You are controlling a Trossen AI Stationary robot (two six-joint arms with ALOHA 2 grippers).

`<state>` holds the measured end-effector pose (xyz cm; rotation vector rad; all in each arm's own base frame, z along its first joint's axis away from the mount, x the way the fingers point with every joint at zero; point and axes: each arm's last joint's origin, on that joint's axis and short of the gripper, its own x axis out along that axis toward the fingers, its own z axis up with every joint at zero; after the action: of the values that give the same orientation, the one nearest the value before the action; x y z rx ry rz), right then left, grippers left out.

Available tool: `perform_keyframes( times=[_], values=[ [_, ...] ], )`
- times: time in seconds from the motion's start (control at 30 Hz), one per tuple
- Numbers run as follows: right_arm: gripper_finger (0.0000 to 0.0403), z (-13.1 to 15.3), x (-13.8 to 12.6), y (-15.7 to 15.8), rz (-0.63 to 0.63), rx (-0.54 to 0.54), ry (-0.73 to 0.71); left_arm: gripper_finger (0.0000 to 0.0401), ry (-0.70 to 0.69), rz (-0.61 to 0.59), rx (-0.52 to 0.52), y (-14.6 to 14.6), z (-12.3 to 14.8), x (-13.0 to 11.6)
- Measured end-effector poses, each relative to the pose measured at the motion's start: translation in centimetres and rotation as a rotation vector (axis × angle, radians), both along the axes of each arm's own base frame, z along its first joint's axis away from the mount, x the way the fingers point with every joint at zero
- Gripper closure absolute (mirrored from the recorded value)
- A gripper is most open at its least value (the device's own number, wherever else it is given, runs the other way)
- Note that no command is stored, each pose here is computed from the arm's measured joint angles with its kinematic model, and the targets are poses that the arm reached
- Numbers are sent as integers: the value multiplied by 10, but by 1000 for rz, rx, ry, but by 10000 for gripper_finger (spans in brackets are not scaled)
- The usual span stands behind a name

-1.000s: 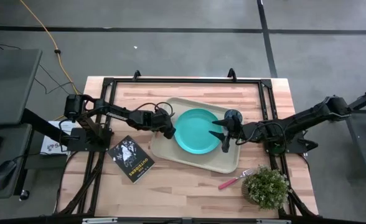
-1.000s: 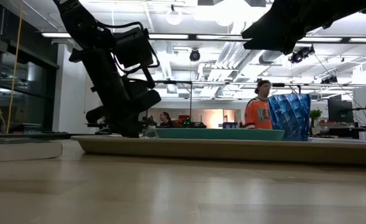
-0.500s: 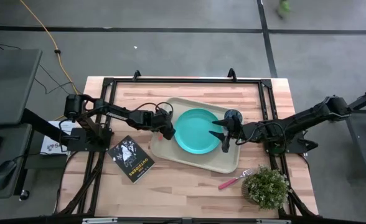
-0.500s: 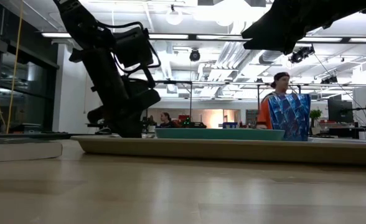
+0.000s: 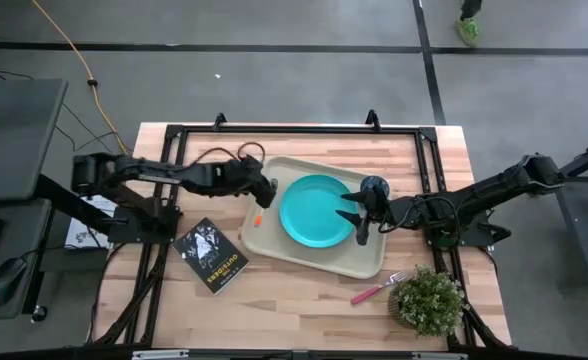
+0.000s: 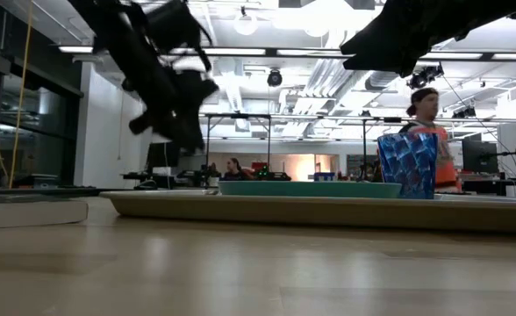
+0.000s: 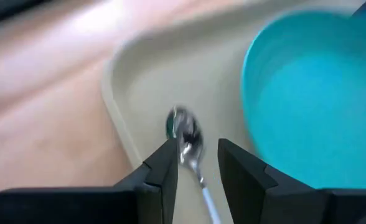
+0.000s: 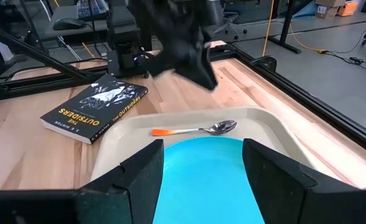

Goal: Pick and place plate/cup/fork/spoon on tray
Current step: Put the pink fork on the gray serving tray to the right of the orange spoon

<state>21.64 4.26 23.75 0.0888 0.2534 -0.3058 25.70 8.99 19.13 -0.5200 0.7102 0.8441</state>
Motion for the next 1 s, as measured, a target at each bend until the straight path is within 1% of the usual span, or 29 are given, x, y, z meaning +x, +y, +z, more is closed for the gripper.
perform_keyframes(
  times=[0.13,0.2,0.27,0.4,0.47,0.53,0.63,0.77,1.0],
  values=[
    [192,0,0,0,-10,7,-4,304,-123,-66,104,-11,37,-10],
    [192,0,0,0,-10,9,-5,304,-196,-130,172,-23,54,-12],
    [192,1,0,0,-10,9,-11,304,-311,-206,248,-37,65,-14],
    [192,2,1,0,-6,11,-24,304,-580,-381,400,-70,71,-21],
    [192,3,1,0,-5,12,-32,304,-678,-463,460,-84,66,-29],
    [192,4,1,0,-1,2,-37,304,-757,-517,505,-94,60,-36],
    [192,5,2,0,3,-11,-50,304,-810,-568,533,-105,50,-46],
    [192,6,2,0,3,-30,-52,304,-818,-599,523,-111,43,-54],
    [192,7,2,0,3,-35,-54,306,-812,-587,527,-112,47,-62]
  ],
)
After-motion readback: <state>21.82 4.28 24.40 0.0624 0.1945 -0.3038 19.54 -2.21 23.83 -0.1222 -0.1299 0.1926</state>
